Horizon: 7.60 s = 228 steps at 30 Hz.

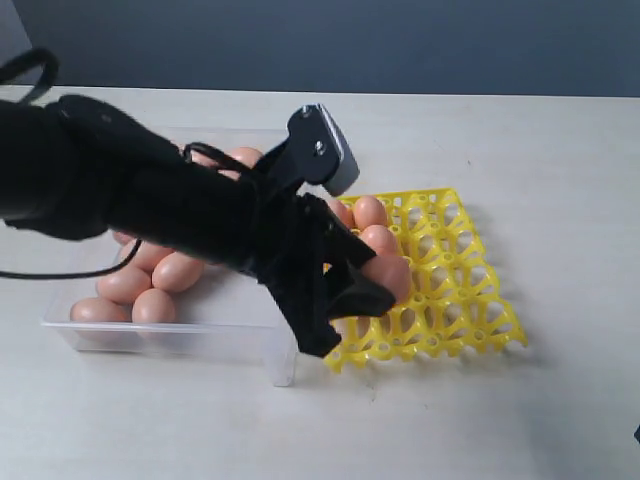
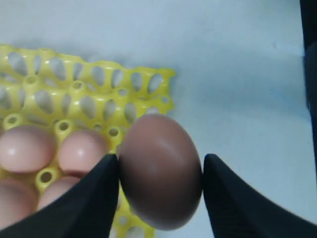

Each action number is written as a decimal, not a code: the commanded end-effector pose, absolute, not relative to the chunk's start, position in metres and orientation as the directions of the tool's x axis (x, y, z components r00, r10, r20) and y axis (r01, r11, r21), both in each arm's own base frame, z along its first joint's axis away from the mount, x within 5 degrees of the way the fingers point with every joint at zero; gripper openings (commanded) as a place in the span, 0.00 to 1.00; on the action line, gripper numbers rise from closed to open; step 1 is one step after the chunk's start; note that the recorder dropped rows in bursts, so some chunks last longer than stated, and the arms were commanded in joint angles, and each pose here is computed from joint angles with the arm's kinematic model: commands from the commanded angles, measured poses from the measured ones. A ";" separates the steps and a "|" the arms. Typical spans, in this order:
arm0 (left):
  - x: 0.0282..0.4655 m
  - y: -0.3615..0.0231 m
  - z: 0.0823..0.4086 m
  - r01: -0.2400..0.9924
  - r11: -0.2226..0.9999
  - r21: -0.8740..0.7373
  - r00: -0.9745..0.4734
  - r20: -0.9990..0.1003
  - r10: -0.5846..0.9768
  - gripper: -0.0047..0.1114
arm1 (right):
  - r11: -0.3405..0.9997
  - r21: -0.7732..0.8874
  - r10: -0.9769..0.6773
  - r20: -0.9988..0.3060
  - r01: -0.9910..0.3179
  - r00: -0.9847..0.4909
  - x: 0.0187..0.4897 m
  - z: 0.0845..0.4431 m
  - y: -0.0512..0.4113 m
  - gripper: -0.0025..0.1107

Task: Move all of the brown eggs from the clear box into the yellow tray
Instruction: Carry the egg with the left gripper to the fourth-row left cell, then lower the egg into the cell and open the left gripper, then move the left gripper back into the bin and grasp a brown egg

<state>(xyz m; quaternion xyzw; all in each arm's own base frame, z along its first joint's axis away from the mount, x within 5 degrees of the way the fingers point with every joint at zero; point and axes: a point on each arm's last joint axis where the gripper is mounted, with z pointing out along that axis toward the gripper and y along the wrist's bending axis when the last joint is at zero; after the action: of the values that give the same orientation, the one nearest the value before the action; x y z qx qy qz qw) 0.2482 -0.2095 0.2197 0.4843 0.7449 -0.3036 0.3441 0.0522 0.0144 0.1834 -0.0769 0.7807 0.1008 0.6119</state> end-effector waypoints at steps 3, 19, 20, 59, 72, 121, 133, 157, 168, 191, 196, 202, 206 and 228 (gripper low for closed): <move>0.232 -0.215 0.191 0.946 0.320 -0.045 -0.206 -0.847 0.490 0.04 | 0.968 0.061 0.005 -0.974 -0.245 -0.224 0.052 0.186 0.014 0.03; 0.245 -0.213 0.150 0.917 0.394 -0.057 -0.298 -0.755 0.584 0.08 | 0.968 0.061 0.005 -0.974 -0.245 -0.224 0.052 0.186 0.014 0.03; 0.246 -0.213 0.150 0.918 0.394 -0.054 -0.295 -0.758 0.582 0.10 | 0.968 0.061 0.005 -0.974 -0.245 -0.224 0.052 0.186 0.014 0.03; 0.239 -0.218 0.196 0.918 0.386 -0.091 -0.278 -0.843 0.461 0.05 | 0.968 0.061 0.005 -0.974 -0.245 -0.224 0.052 0.186 0.014 0.03; 0.243 -0.207 0.141 0.874 0.472 -0.115 -0.438 -0.609 0.661 0.05 | 0.968 0.061 0.005 -0.974 -0.245 -0.224 0.052 0.186 0.014 0.03; 0.263 -0.228 0.176 0.915 0.396 -0.079 -0.329 -0.713 0.619 0.05 | 0.968 0.061 0.005 -0.974 -0.245 -0.224 0.052 0.186 0.014 0.03; 0.248 -0.208 0.197 0.911 0.410 -0.056 -0.361 -0.589 0.723 0.04 | 0.968 0.061 0.005 -0.974 -0.245 -0.224 0.052 0.186 0.014 0.03; 0.252 -0.213 0.168 0.904 0.413 -0.113 -0.406 -0.534 0.742 0.04 | 0.968 0.061 0.005 -0.974 -0.245 -0.224 0.052 0.186 0.014 0.03; 0.262 -0.184 0.231 0.823 0.568 0.018 -0.406 -0.681 0.609 0.04 | 0.968 0.061 0.005 -0.974 -0.245 -0.224 0.052 0.186 0.014 0.03; 0.365 -0.114 0.183 0.463 0.886 0.018 -0.830 -0.343 0.440 0.45 | 0.968 0.061 0.005 -0.974 -0.245 -0.224 0.052 0.186 0.014 0.03; 0.366 -0.126 0.180 0.507 0.862 -0.001 -0.814 -0.330 0.479 0.45 | 0.968 0.061 0.005 -0.974 -0.245 -0.224 0.052 0.186 0.014 0.03; 0.358 -0.140 0.177 0.558 0.830 -0.007 -0.796 -0.289 0.532 0.45 | 0.968 0.061 0.005 -0.974 -0.245 -0.224 0.052 0.186 0.014 0.03; 0.360 -0.138 0.170 0.545 0.838 0.021 -0.805 -0.267 0.530 0.45 | 0.968 0.061 0.005 -0.974 -0.245 -0.224 0.052 0.186 0.014 0.03; 0.365 -0.147 0.136 0.552 0.833 -0.026 -0.814 -0.234 0.532 0.55 | 0.968 0.061 0.005 -0.974 -0.245 -0.224 0.052 0.186 0.014 0.03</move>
<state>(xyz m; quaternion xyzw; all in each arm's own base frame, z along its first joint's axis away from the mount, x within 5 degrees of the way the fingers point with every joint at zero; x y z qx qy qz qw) 0.3652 -0.1436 0.1422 0.2871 0.9503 -0.0416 0.1127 0.0522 0.0144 0.1834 -0.0769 0.7807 0.1008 0.6119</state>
